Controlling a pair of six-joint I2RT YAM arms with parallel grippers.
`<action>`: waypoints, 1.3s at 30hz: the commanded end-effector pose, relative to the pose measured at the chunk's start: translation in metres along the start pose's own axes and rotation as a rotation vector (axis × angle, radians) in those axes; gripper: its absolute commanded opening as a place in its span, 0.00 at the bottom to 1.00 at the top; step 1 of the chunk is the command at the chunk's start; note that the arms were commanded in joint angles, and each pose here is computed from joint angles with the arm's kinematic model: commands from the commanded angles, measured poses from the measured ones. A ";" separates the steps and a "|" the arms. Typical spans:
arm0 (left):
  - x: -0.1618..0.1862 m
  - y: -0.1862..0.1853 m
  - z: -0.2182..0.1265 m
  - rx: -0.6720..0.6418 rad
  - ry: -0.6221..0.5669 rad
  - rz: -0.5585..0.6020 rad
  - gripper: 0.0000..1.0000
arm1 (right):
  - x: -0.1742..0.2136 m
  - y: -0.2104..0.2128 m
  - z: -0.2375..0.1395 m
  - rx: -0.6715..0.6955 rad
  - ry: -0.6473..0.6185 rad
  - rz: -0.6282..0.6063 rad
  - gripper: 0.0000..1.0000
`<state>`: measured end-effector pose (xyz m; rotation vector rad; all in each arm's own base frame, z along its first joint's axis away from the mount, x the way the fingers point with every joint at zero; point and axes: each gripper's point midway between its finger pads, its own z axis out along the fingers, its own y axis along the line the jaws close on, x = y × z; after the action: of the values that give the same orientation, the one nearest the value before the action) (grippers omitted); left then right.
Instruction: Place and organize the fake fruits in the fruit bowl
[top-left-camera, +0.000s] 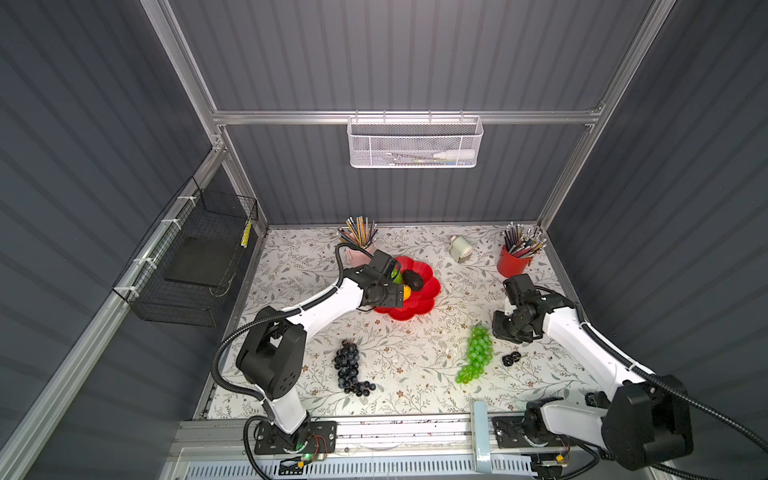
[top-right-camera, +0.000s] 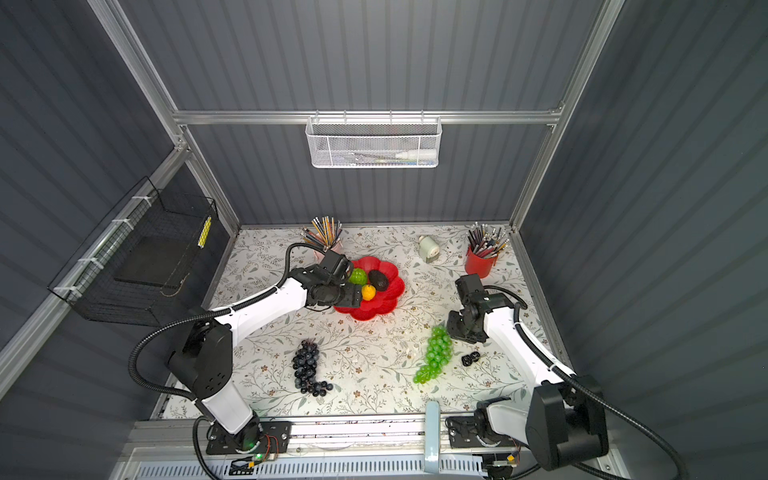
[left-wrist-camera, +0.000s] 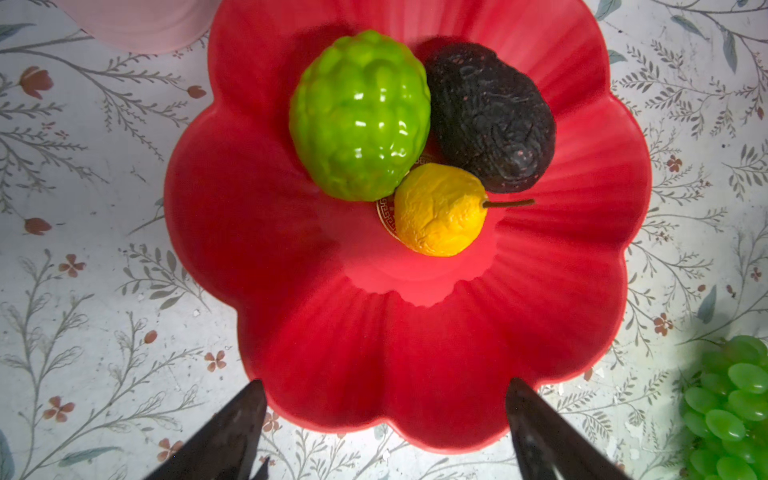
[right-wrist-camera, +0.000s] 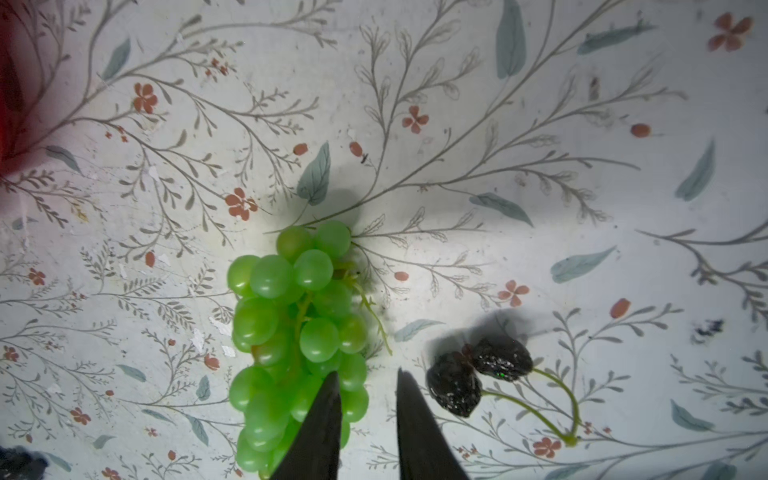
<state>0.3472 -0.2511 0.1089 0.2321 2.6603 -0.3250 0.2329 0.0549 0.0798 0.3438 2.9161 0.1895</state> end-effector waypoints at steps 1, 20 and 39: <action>-0.004 -0.001 -0.003 0.000 0.015 0.004 0.90 | 0.009 0.009 0.010 -0.060 0.064 0.038 0.32; -0.010 0.000 -0.008 -0.024 0.017 -0.007 0.90 | -0.020 0.009 0.010 -0.040 -0.041 -0.051 0.41; -0.011 -0.004 -0.004 -0.013 0.033 -0.002 0.90 | 0.008 0.021 0.037 -0.068 0.072 -0.061 0.33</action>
<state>0.3534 -0.2555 0.1178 0.2335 2.6795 -0.3109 0.2419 0.0829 0.0513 0.2262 2.9601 0.3142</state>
